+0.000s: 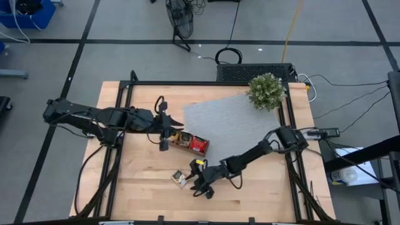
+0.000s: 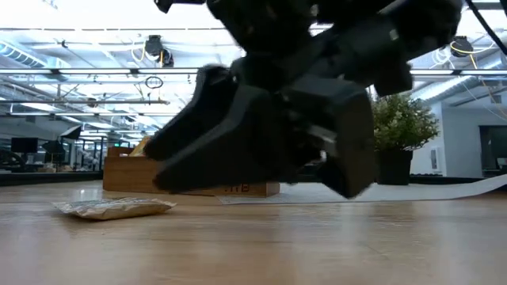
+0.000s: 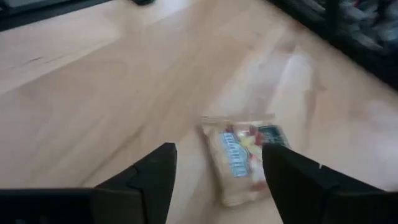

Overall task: Pick & Place Tea
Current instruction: Put the brown tea bag into the middle section of the wooden organizer

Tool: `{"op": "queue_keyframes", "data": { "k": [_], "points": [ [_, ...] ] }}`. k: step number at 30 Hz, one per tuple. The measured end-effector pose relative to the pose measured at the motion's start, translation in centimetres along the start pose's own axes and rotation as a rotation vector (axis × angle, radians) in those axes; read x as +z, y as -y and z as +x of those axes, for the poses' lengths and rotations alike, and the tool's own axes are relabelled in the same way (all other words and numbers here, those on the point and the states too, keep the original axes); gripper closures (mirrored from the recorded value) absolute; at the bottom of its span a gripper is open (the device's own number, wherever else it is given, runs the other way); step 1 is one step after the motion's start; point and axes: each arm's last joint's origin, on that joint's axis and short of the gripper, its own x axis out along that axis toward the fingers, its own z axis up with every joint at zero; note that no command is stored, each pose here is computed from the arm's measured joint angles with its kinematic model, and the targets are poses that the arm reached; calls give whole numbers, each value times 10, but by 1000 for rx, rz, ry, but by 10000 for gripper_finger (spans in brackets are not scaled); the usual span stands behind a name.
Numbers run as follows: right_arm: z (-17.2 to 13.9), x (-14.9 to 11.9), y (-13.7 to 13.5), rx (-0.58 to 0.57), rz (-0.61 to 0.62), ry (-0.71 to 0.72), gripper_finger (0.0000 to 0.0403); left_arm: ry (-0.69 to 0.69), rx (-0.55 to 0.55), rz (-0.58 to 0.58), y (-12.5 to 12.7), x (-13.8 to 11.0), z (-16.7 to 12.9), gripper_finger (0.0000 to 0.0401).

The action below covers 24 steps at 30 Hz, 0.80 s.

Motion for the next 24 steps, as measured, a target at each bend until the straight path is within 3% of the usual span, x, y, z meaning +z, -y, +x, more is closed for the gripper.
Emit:
{"op": "queue_keyframes", "data": {
  "k": [4,10,13,20,24],
  "points": [
    [5,-2,6,67,24,24,187,29,-8,-21,1,3,1,332],
    [-2,5,16,58,52,20,196,67,-18,-15,2,7,0,332],
    [-12,11,31,55,126,10,196,76,-14,2,1,8,0,332],
    [-31,15,70,309,349,87,197,76,-12,17,1,8,0,332],
    [-26,-2,74,262,322,5,199,78,-12,27,1,8,0,332]
  ]
}}
